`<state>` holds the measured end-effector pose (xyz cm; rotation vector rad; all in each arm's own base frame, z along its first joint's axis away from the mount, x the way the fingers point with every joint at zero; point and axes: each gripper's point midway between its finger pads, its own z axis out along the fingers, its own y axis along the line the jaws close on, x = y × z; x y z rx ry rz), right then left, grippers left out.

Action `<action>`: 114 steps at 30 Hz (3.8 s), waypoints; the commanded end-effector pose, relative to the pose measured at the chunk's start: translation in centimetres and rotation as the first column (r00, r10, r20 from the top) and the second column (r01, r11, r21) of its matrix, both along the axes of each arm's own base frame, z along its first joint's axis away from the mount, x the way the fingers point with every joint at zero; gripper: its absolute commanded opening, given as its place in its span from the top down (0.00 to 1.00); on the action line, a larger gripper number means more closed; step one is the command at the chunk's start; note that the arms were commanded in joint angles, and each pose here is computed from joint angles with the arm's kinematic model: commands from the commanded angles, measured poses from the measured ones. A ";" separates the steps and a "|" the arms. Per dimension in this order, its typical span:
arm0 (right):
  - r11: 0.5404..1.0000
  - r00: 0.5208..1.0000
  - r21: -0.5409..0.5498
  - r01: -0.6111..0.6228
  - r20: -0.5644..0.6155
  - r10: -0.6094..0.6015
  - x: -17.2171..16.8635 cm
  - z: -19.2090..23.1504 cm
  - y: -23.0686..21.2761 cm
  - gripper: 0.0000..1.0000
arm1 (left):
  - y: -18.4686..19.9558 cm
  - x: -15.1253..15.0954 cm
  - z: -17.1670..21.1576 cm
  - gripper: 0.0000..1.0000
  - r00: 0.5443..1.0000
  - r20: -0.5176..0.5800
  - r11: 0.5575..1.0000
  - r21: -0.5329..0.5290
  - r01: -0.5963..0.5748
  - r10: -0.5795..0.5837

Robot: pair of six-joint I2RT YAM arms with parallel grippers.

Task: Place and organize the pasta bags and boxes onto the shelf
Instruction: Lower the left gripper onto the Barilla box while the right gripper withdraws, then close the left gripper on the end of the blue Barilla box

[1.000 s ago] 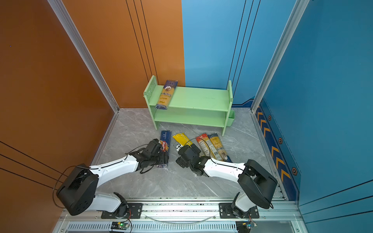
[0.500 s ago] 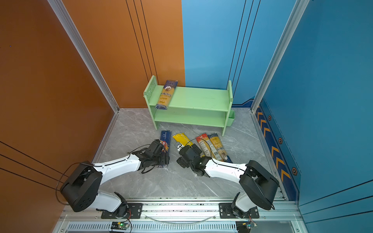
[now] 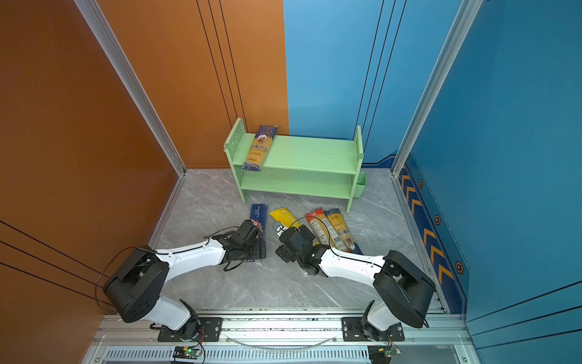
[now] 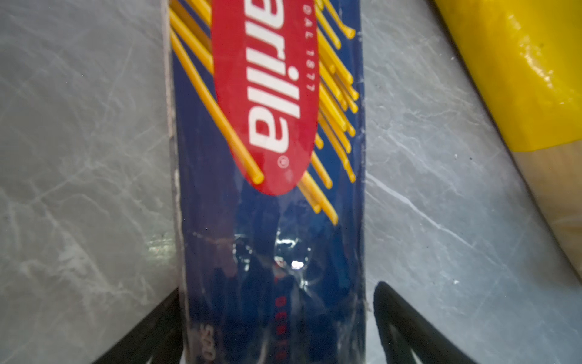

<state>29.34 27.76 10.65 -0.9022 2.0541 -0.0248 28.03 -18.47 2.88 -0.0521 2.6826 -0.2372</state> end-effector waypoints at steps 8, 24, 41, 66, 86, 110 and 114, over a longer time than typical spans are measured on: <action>0.999 0.999 -0.010 0.039 0.006 -0.039 0.0 0.0 -1.1 0.00 | 1.2 -0.2 0.0 0.08 1.000 -0.005 0.990 0.144 0.009 -0.008; 0.999 0.999 -0.020 0.034 0.003 -0.034 0.1 -0.1 -1.0 0.00 | 1.5 -0.2 -0.7 0.04 1.000 -0.021 0.984 0.178 0.006 -0.003; 0.999 0.999 -0.029 0.034 0.000 -0.034 0.4 -0.2 -0.9 0.00 | 1.9 -0.1 -1.2 0.05 0.999 -0.035 0.978 0.209 0.012 -0.004; 0.998 0.999 -0.039 0.050 -0.001 -0.050 0.5 -0.3 -1.2 0.00 | 2.0 -0.2 -1.3 0.64 0.999 -0.038 0.973 0.228 0.041 -0.033; 0.997 0.998 -0.038 0.067 -0.003 -0.067 0.7 -0.2 -1.5 0.00 | 1.4 0.0 2.0 1.00 0.996 0.009 0.976 0.201 0.086 -0.090; 0.994 0.995 -0.049 0.098 -0.012 -0.098 1.2 -0.5 -2.3 0.00 | 2.1 -0.4 10.7 1.00 0.981 0.145 0.980 0.171 0.103 -0.128; 0.994 0.995 -0.051 0.097 -0.015 -0.098 1.3 -0.6 -2.3 0.00 | 2.0 -0.7 11.4 1.00 0.979 0.136 0.976 0.176 0.125 -0.150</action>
